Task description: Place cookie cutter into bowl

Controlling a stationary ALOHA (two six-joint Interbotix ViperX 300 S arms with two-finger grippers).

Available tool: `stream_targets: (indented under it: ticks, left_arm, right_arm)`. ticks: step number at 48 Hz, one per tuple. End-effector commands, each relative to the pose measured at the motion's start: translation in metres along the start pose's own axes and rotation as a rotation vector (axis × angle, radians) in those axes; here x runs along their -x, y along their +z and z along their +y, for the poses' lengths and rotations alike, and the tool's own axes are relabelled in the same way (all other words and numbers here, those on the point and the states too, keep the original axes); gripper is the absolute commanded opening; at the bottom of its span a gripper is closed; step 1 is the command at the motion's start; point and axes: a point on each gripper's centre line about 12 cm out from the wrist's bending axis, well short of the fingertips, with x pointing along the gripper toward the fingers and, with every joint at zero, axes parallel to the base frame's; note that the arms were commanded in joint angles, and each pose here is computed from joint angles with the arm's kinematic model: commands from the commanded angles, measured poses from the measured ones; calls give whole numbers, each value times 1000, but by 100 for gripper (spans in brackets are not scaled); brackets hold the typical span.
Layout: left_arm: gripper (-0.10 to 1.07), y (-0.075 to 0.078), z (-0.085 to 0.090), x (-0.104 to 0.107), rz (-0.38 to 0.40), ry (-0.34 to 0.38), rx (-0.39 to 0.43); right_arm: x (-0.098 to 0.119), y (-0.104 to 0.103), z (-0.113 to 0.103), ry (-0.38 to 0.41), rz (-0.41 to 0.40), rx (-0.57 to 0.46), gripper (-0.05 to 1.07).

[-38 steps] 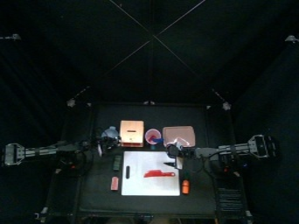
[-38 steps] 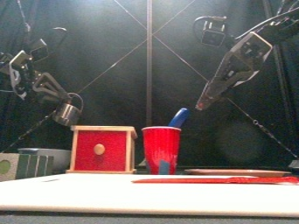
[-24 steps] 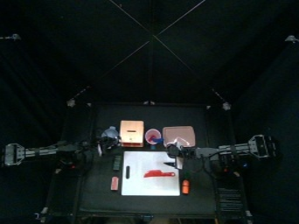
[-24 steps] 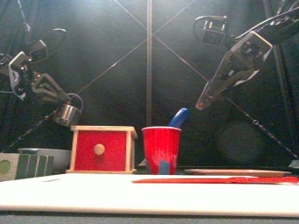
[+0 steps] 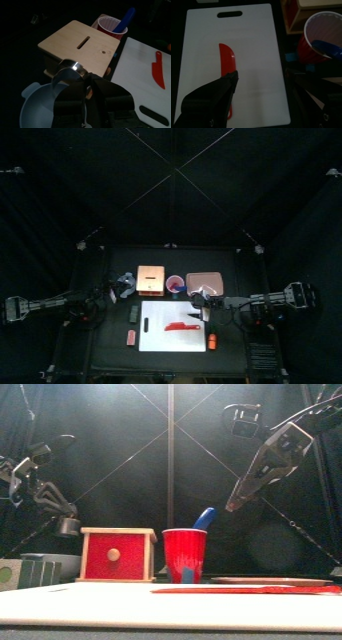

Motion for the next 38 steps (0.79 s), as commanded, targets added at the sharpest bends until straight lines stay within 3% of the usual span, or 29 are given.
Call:
stream_targets:
  ticks: [1,24,38]
  left_arm:
    - [52,6,1,-1,-18,6,3]
    - [53,-6,9,0,49,49,37]
    - [72,-4,14,0,43,77,72]
  right_arm:
    - [3,7,-1,-1,-27,-5,104]
    - [-3,6,-1,2,-36,0,104]
    - [-8,4,-3,-2,-22,-2,104]
